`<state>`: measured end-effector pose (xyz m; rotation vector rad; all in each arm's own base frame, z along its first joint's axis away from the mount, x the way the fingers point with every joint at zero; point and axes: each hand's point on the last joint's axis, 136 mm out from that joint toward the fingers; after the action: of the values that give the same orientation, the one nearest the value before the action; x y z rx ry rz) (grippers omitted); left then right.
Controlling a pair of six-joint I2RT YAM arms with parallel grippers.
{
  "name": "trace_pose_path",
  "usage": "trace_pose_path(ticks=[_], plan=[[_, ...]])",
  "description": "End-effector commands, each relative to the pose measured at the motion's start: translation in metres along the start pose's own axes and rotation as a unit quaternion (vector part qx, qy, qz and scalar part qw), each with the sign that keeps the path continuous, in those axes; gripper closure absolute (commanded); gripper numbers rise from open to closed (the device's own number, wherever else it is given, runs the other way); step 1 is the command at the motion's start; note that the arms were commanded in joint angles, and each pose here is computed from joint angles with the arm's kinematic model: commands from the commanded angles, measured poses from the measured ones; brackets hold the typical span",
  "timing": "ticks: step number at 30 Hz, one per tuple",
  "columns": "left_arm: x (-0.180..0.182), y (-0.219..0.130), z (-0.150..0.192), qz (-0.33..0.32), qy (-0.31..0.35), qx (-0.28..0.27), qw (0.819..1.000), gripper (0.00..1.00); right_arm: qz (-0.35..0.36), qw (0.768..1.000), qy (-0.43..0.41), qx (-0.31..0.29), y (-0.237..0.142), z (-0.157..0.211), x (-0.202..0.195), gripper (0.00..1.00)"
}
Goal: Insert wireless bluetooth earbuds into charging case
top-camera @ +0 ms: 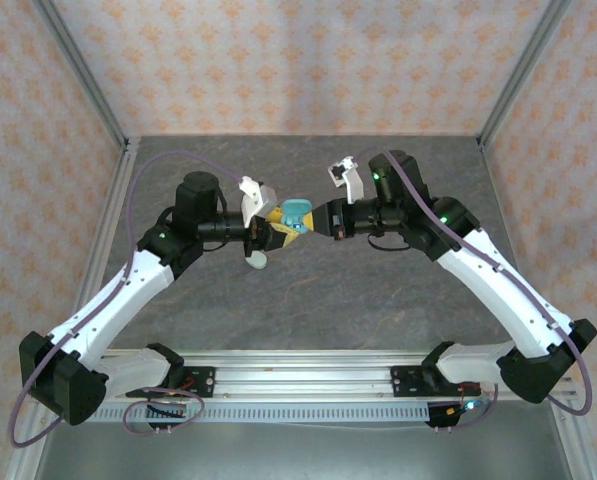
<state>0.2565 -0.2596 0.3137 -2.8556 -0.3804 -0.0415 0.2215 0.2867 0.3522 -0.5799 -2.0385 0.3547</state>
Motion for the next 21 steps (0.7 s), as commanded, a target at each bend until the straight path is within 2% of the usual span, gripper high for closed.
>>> trace_pose_path(ticks=[1,16,21], plan=[[-0.006,-0.002,-0.020,0.015,0.016,-0.022,1.000,0.74,-0.003,1.000,-0.019,-0.018,-0.002,-0.011,0.008,0.86],[-0.007,-0.001,-0.020,0.018,0.014,-0.021,1.000,0.74,0.016,1.000,-0.012,0.012,0.012,-0.003,-0.006,0.86],[-0.007,-0.002,-0.020,0.018,0.013,-0.020,1.000,0.73,0.017,1.000,-0.010,0.011,0.012,-0.004,-0.006,0.80]])
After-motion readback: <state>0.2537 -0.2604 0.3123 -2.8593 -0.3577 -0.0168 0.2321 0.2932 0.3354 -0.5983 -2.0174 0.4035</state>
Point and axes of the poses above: each hand's point on the last joint's axis, 136 mm out from that joint toward the fingers, its own y axis out along the fingers, its own x axis along the line the jaws close on, z = x × y, and after that the axes turned 10 degrees about y, right-handed
